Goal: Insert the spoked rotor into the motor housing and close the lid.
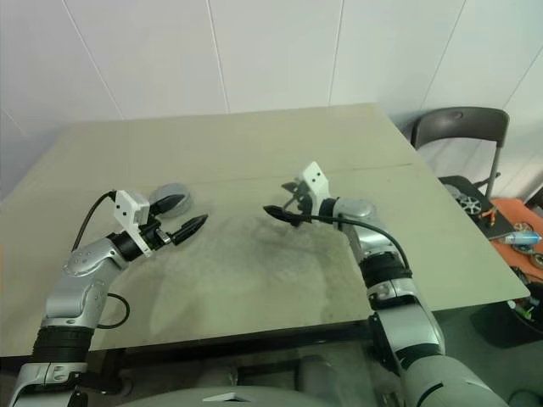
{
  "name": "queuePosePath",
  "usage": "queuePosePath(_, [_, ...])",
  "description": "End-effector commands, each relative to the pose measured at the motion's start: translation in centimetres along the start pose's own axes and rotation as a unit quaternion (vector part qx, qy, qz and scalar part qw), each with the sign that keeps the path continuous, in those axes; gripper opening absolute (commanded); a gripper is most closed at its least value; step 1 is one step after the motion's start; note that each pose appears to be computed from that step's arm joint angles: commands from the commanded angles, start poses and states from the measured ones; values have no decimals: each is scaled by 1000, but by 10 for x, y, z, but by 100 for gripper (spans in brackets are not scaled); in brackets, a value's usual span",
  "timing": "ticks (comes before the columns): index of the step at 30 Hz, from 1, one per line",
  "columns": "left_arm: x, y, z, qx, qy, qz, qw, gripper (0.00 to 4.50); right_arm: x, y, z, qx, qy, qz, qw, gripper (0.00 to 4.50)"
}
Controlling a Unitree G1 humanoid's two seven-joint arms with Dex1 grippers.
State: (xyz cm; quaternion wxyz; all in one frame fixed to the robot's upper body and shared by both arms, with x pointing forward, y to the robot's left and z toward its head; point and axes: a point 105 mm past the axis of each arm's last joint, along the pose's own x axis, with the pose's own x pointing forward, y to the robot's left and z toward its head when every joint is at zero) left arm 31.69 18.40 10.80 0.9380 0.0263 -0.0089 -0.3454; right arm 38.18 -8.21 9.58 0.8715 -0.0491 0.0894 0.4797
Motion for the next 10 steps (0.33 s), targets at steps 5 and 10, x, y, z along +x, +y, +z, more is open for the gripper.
queuePosePath(5, [0, -5, 11, 17, -19, -3, 1000, 450, -4, 0, 14, -21, -15, 6, 1000, 448])
queuePosePath(10, [-2, -6, 11, 18, -21, 0, 1000, 450, 0, 1, 16, -23, -15, 10, 1000, 448])
